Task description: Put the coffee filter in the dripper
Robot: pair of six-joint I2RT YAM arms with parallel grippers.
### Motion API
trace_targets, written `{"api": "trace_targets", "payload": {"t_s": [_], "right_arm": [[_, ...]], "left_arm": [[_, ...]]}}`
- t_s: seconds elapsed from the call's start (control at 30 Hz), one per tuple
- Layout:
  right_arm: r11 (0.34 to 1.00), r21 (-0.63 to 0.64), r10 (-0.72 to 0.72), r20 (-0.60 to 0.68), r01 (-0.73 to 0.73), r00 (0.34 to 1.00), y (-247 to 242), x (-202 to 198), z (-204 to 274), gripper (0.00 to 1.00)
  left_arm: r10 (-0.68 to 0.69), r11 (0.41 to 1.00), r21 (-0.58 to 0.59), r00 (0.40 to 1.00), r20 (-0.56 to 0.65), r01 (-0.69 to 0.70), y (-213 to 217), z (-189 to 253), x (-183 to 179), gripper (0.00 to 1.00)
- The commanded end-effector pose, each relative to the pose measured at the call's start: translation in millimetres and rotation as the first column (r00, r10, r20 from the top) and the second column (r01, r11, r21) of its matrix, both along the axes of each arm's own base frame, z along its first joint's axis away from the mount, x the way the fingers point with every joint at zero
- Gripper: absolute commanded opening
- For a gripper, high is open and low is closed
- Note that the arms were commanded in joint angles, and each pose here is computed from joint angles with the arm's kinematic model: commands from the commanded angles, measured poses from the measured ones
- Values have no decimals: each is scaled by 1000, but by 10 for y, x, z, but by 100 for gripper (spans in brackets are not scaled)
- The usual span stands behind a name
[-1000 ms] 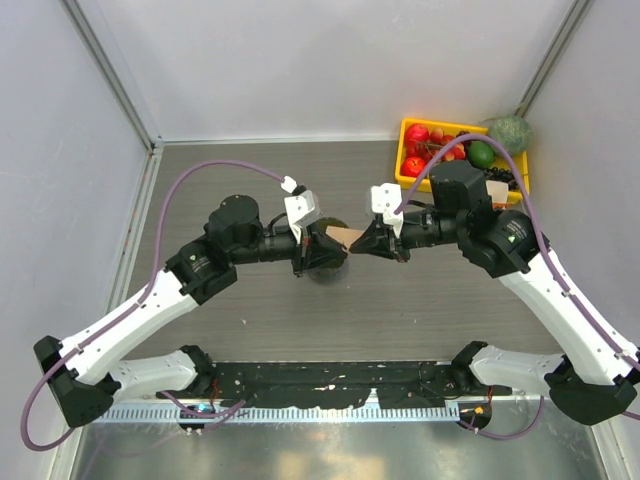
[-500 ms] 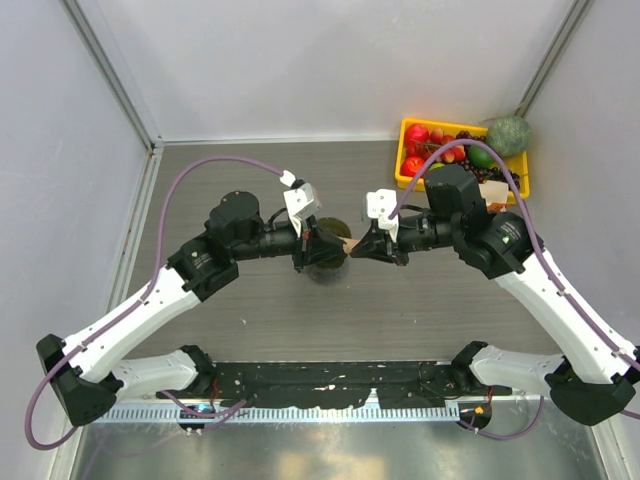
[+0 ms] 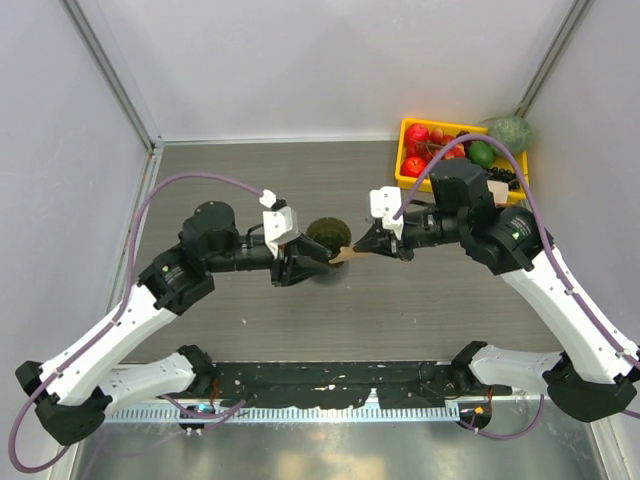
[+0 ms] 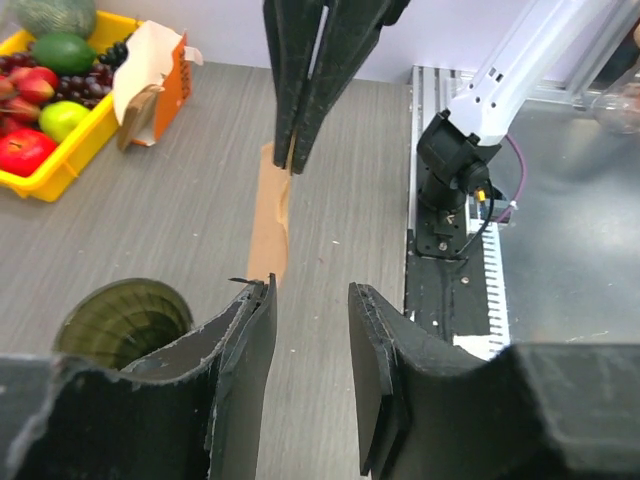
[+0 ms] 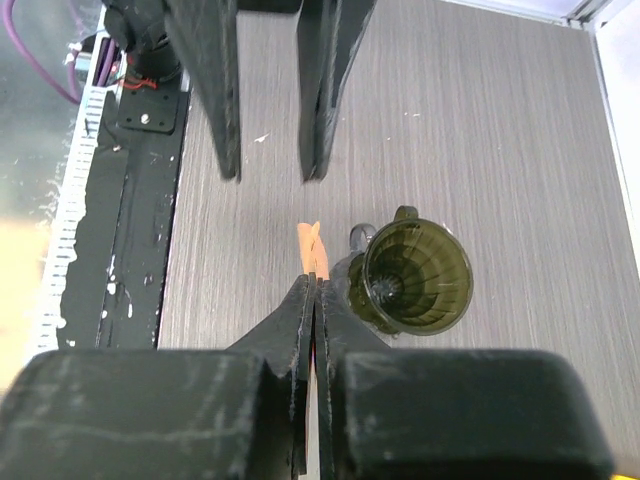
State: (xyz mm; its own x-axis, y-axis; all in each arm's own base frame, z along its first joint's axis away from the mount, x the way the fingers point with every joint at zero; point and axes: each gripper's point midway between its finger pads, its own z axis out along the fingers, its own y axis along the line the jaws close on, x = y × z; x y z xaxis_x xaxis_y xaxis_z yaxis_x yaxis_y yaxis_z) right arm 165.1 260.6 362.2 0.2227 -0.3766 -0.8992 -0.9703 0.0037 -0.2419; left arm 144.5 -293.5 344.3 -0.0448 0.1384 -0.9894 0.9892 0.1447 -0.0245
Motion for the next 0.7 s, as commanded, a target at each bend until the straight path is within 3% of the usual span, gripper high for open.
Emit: {"api": "trace_targets", "payload": {"t_s": [0.0, 0.2, 0.4, 0.67], "right_arm": [[997, -28, 70, 52, -68, 996, -82, -144, -5, 5], [991, -47, 125, 49, -123, 991, -59, -256, -76, 5], [991, -40, 129, 40, -127, 991, -20, -259, -76, 5], [986, -43, 160, 38, -158, 986, -5, -324, -93, 5]], "left_arm": [[-24, 999, -26, 990, 137, 28, 123, 310, -53, 41], [-125, 992, -8, 984, 130, 128, -9, 290, -173, 45], [-191, 981, -5, 975, 113, 193, -150, 281, -274, 30], [-191, 981, -24, 978, 87, 194, -237, 308, -238, 20]]}}
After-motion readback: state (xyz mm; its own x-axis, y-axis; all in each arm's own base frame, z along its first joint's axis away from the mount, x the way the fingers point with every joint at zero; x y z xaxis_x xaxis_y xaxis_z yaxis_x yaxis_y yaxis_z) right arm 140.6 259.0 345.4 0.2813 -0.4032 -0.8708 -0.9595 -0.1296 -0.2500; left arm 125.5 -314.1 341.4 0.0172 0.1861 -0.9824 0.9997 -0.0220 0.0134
